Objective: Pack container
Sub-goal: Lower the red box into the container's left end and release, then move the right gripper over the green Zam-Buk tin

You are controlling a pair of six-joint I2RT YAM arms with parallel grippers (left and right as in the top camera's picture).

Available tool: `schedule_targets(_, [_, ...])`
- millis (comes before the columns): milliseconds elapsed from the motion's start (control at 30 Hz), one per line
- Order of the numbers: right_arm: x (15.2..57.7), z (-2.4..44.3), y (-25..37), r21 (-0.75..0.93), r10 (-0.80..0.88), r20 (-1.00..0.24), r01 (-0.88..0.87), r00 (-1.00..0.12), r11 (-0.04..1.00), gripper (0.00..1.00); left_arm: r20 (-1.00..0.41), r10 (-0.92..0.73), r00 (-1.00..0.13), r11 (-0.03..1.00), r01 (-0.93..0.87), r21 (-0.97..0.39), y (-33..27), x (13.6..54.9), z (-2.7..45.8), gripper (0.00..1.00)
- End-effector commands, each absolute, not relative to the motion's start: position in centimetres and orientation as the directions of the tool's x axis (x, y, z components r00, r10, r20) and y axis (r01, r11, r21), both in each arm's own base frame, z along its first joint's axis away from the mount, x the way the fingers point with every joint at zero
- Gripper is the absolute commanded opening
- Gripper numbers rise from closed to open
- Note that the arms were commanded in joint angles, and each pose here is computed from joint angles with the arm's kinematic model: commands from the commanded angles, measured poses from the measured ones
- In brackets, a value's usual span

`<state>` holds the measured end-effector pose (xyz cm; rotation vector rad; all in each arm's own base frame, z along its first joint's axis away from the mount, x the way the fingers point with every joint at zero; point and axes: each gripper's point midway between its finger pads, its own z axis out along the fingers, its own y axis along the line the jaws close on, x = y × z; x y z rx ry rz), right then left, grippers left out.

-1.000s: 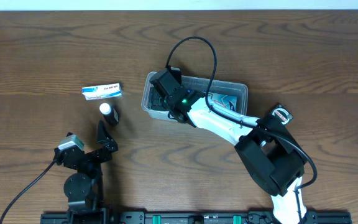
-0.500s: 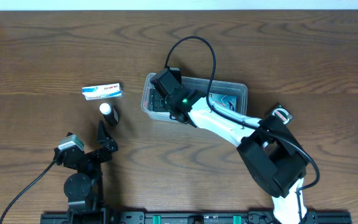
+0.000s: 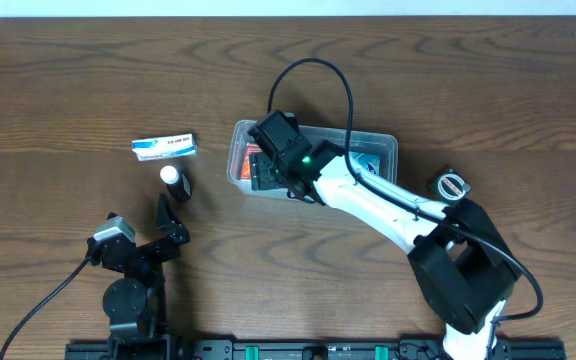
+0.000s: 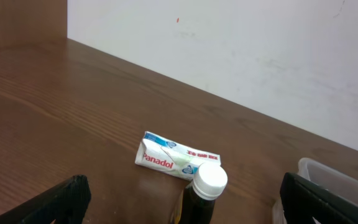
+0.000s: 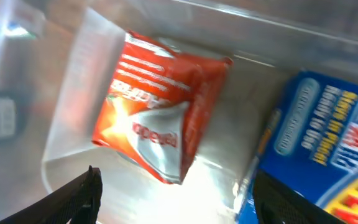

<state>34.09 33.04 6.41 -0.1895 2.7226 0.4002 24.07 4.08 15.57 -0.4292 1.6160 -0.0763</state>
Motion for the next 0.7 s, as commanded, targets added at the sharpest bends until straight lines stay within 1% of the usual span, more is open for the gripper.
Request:
schedule_targets(0, [32.9, 7.0, 33.1, 0.242, -0.128, -0.372, -0.229, -0.919, 0.943, 0.75, -0.948, -0.307, -0.083, 0.926, -0.256, -0.278, 4.4, 24.0, 13.6, 0.98])
schedule_targets(100, [32.8, 6.9, 32.9, 0.235, -0.138, -0.368, -0.235, -0.92, 0.943, 0.75, -0.948, -0.307, -0.083, 0.926, -0.256, -0.278, 4.4, 24.0, 13.6, 0.98])
schedule_targets(233, [33.9, 8.2, 33.3, 0.243, -0.138, -0.425, -0.26, -0.895, 0.935, 0.76, -0.948, -0.307, -0.083, 0.926, -0.256, -0.278, 4.4, 24.0, 13.6, 0.98])
schedule_targets(333, [35.1, 10.6, 33.0, 0.246, -0.132, -0.483, -0.279, -0.866, 0.928, 0.76, -0.948, -0.307, -0.082, 0.926, -0.256, -0.277, 4.4, 24.0, 13.6, 0.98])
schedule_targets(467, [36.5, 14.6, 31.4, 0.244, -0.12, -0.551, -0.297, -0.826, 0.923, 0.81, -0.948, -0.307, -0.083, 0.926, -0.256, -0.278, 4.4, 24.0, 13.6, 0.98])
schedule_targets(567, [36.5, 17.1, 29.4, 0.235, -0.116, -0.575, -0.299, -0.81, 0.925, 0.89, -0.948, -0.307, -0.083, 0.926, -0.256, -0.278, 4.4, 24.0, 13.6, 0.98])
schedule_targets(667, [36.2, 19.4, 27.3, 0.233, -0.092, -0.59, -0.279, -0.802, 0.932, 0.89, -0.948, -0.307, -0.083, 0.926, -0.256, -0.278, 4.4, 24.0, 13.6, 0.98])
